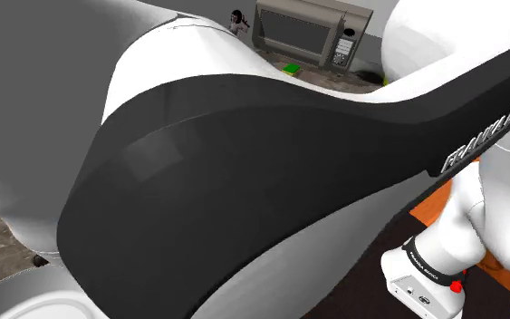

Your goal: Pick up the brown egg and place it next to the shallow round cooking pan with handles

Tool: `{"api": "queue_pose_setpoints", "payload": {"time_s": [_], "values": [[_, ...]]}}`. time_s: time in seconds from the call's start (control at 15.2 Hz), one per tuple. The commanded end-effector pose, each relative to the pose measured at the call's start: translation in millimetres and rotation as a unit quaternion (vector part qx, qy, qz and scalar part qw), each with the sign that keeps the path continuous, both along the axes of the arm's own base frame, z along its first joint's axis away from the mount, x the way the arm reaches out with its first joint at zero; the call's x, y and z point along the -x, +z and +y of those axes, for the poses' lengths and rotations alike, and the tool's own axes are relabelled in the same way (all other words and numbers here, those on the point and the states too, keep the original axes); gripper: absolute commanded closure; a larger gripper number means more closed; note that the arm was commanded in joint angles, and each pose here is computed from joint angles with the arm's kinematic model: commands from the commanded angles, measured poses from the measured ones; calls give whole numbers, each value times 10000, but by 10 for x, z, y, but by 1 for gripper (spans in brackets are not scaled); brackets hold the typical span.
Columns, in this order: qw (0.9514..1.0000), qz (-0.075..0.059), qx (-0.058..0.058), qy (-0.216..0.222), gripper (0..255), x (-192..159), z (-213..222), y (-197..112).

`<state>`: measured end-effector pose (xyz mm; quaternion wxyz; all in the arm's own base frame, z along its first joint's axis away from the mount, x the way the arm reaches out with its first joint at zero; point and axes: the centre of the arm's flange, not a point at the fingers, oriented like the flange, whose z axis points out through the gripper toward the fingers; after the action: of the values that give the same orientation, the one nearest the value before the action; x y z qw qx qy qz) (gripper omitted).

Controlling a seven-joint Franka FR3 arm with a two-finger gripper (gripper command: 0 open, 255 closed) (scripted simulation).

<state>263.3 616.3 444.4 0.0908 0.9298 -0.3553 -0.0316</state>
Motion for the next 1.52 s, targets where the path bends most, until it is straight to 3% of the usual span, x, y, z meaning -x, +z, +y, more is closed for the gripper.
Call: {"api": "queue_pose_setpoints", "payload": {"time_s": [0.0,0.13,1.45], "values": [[10000,-1,-1,-6,255,201,199,-28],[10000,-1,-1,-6,255,451,476,-41],[10000,-1,-2,-6,255,451,475,-1059]]}}
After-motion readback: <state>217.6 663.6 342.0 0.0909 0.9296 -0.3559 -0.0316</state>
